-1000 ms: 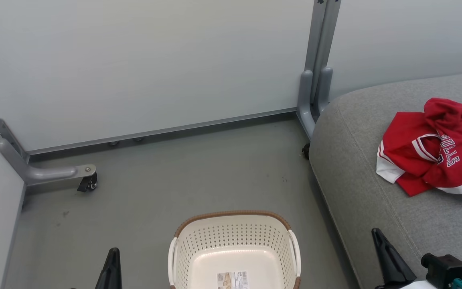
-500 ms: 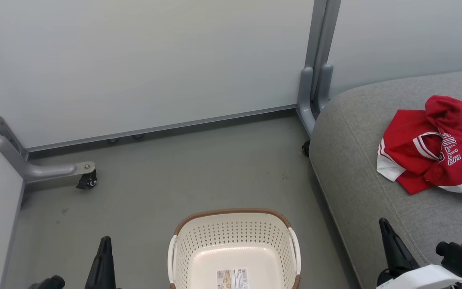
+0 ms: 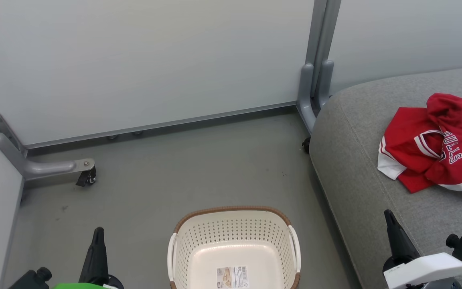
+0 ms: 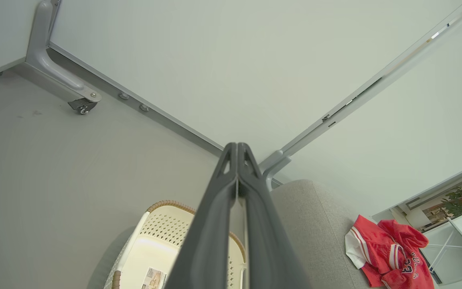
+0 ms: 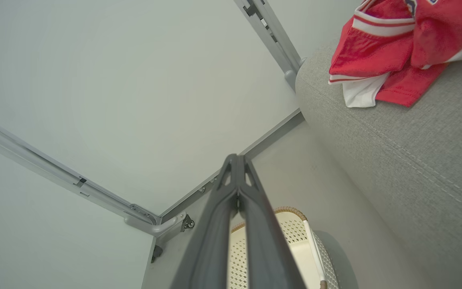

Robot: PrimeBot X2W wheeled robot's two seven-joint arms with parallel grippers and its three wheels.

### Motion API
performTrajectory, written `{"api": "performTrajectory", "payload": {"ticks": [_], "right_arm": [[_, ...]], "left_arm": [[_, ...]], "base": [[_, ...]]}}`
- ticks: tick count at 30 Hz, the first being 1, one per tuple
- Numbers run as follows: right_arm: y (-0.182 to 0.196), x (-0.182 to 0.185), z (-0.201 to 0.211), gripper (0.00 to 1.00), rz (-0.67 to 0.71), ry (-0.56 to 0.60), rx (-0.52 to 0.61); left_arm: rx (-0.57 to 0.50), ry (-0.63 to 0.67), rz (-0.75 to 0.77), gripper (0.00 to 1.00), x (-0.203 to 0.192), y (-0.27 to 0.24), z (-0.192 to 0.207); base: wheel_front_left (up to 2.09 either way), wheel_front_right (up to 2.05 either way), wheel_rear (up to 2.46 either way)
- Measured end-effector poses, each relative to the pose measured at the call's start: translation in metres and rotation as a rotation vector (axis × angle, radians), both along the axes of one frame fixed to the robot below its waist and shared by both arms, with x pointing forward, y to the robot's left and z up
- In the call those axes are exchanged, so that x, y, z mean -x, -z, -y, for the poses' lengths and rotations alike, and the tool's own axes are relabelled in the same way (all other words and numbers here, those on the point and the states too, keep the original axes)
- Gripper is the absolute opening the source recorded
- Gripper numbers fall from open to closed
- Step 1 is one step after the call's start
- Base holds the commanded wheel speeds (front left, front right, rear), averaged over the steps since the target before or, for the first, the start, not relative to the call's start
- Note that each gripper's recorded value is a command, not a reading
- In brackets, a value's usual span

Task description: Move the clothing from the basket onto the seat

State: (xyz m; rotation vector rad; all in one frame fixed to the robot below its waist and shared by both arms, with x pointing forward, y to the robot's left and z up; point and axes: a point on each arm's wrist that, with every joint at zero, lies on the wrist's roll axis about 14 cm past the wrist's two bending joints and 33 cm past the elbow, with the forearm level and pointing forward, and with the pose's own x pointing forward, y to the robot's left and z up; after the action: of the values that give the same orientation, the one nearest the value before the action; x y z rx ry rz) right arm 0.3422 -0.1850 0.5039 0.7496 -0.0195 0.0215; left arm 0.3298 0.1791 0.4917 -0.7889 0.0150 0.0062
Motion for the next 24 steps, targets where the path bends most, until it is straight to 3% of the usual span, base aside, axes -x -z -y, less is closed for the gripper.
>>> {"api": "performTrajectory", "payload": {"ticks": [24], "right_arm": [[0.0,-0.016,0.008,0.0,-0.029,0.015,-0.286]], "left_arm": [[0.273,-0.017,-0.019,0.0,-0.019,-0.002,-0.008]], "base": [[0.0,0.0,0.0]]}}
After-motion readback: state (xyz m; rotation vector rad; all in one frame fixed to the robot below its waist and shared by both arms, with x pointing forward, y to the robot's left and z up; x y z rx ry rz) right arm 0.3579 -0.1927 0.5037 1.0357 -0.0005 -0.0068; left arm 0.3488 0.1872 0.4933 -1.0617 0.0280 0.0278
